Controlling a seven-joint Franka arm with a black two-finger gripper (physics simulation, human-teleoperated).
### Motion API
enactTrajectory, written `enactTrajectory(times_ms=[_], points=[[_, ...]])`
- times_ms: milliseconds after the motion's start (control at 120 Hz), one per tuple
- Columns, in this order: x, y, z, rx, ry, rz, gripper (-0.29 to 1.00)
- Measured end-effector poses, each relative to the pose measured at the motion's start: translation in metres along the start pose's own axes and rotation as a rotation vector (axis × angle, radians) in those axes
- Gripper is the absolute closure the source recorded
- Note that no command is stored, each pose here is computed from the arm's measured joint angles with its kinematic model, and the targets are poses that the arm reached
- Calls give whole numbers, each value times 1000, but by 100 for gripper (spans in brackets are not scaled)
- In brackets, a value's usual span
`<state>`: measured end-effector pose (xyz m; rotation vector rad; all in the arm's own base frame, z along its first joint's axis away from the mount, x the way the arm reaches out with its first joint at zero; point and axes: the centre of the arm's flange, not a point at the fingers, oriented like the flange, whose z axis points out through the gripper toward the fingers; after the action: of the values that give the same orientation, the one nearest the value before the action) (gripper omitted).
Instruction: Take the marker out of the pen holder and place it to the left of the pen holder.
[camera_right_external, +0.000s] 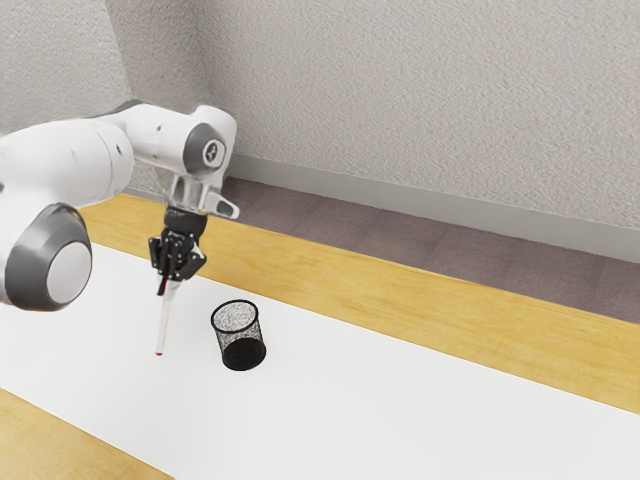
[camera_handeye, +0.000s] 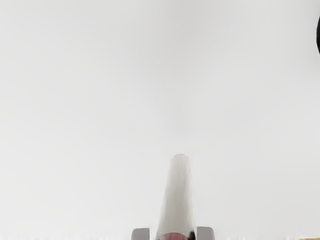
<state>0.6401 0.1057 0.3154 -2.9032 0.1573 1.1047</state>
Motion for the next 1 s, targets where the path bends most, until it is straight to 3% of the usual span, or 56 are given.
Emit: enactTrajectory(times_ms=[275, 375, 542, 675, 758, 917, 1000], points=[[35, -10, 43, -16, -117, -6, 76], [38, -9, 47, -24, -132, -5, 64], [43, -9, 56, -35, -153, -5, 32], [39, -8, 51, -36, -145, -8, 17], [-9, 6, 0, -40, -37, 13, 11], [-195, 66, -109, 9, 365, 100, 5], [-249, 75, -135, 38, 523, 103, 4]])
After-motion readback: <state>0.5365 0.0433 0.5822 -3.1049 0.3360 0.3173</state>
